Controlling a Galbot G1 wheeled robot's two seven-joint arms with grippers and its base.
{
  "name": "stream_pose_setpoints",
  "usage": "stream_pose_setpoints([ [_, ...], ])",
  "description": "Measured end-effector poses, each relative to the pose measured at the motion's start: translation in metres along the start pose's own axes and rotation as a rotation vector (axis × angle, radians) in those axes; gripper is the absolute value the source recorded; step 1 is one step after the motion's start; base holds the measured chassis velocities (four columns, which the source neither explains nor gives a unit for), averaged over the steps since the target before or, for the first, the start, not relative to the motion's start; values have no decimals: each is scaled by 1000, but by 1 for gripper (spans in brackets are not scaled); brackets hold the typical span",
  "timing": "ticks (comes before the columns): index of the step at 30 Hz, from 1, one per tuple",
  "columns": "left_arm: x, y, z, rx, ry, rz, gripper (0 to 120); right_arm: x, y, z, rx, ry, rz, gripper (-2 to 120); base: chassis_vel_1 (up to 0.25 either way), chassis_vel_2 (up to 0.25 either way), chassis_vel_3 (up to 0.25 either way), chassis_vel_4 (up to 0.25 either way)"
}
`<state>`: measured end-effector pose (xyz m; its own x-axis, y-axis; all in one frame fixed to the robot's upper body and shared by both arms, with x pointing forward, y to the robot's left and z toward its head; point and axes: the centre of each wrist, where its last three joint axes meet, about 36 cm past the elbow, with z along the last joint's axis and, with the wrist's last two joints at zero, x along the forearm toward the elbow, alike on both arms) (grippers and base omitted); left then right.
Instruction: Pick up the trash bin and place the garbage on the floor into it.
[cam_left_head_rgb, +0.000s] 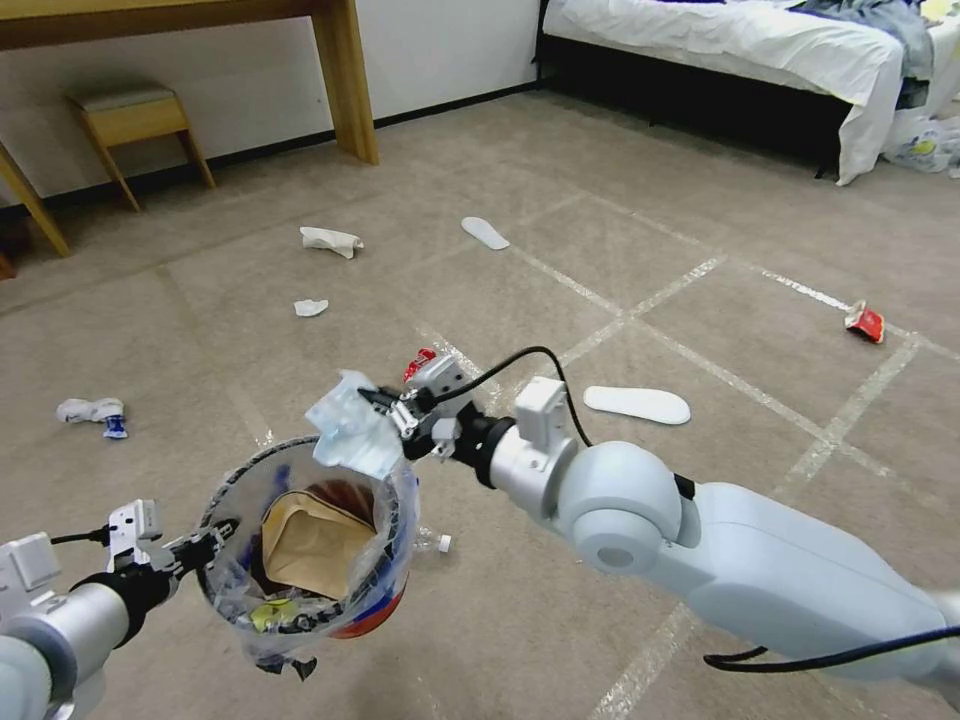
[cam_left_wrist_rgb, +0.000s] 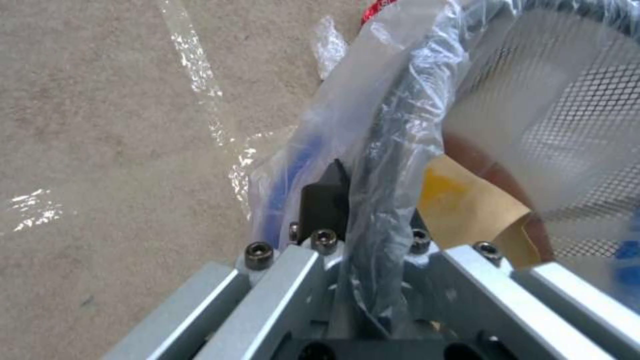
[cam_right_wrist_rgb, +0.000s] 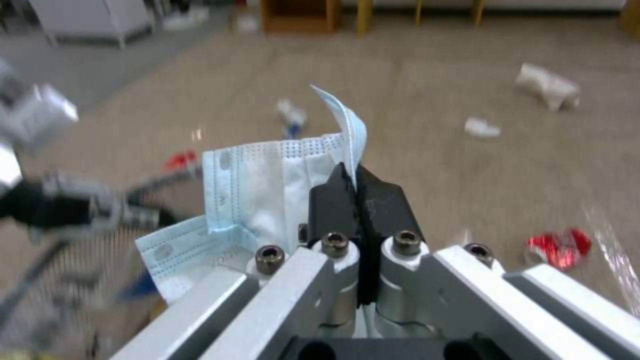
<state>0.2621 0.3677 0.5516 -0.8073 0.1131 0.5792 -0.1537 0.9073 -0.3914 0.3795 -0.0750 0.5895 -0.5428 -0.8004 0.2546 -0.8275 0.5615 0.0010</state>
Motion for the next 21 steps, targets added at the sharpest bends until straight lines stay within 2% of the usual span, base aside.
stream_pose_setpoints([
  [10,-1,-2,-2,0,-7,13,1,-18,21,0,60,168,-31,0,0,0,0,0],
  [21,-7,-4,-4,3,-14,31,1,-40,40,1,86,244,-77,0,0,0,0,0],
])
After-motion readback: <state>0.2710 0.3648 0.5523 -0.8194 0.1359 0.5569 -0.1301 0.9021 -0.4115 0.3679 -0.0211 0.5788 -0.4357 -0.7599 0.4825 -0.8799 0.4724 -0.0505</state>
